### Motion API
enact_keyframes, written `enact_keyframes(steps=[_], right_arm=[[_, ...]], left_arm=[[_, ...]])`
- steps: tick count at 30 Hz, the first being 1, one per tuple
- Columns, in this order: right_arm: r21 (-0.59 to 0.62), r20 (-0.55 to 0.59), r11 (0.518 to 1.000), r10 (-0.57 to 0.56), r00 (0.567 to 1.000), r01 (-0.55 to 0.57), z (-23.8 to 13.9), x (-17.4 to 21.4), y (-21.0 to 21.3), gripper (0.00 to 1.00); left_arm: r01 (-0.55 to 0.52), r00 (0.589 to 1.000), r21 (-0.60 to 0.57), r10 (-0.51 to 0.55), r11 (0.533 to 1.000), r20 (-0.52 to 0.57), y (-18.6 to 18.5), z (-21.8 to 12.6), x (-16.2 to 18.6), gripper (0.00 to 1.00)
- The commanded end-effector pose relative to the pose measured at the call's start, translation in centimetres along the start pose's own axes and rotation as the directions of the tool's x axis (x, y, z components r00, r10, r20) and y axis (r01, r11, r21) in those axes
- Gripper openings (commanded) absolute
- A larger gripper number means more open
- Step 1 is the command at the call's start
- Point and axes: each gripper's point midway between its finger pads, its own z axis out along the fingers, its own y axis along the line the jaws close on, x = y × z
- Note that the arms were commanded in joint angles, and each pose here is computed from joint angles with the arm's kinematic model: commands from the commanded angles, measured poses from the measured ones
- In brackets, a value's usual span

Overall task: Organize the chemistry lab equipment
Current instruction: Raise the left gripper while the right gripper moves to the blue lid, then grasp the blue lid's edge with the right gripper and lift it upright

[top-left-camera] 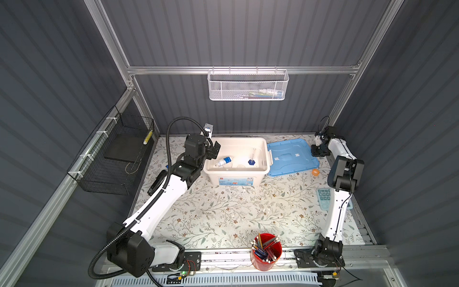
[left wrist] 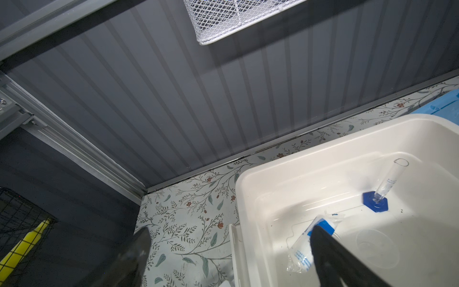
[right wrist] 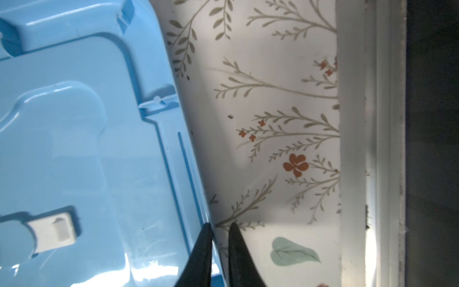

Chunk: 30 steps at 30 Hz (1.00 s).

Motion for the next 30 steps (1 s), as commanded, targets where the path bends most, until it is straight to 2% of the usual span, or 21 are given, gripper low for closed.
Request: enact_keyframes(steps=[1,9,13,22,30], right_arm=[[-0.026,-0.094,0.999,-0.022,0.995,0.02,2.1,2.4,0.4,0.12],[-0.045,-0.086,0.998,-0.043,0.995,0.039,0.7,1.9,0.7,0.0],[-0.02,-0.064,0.999,-0.03,0.997,0.029,-1.1,1.5,0.2,0.0],[0.046,0.028,0.997,0.068,0.997,-0.069,-9.3,0.9,-0.2,0.0],[0.207,0.128,0.962,0.157,0.979,-0.181,-18.5,1.0,-2.1,0.0]], left_arm=[[0.019,1.0,-0.002,-0.019,1.0,0.011,0.4,-0.1,-1.0,1.0],[0.019,1.0,-0.002,-0.019,1.0,0.012,0.5,-0.3,-0.9,1.0],[0.025,1.0,-0.003,-0.025,1.0,0.018,0.6,-0.7,-0.8,1.0],[0.042,0.998,0.013,-0.043,0.999,0.041,0.6,-2.0,-0.3,1.0],[0.062,0.996,0.079,-0.067,0.995,0.063,-0.6,-2.5,0.3,1.0]])
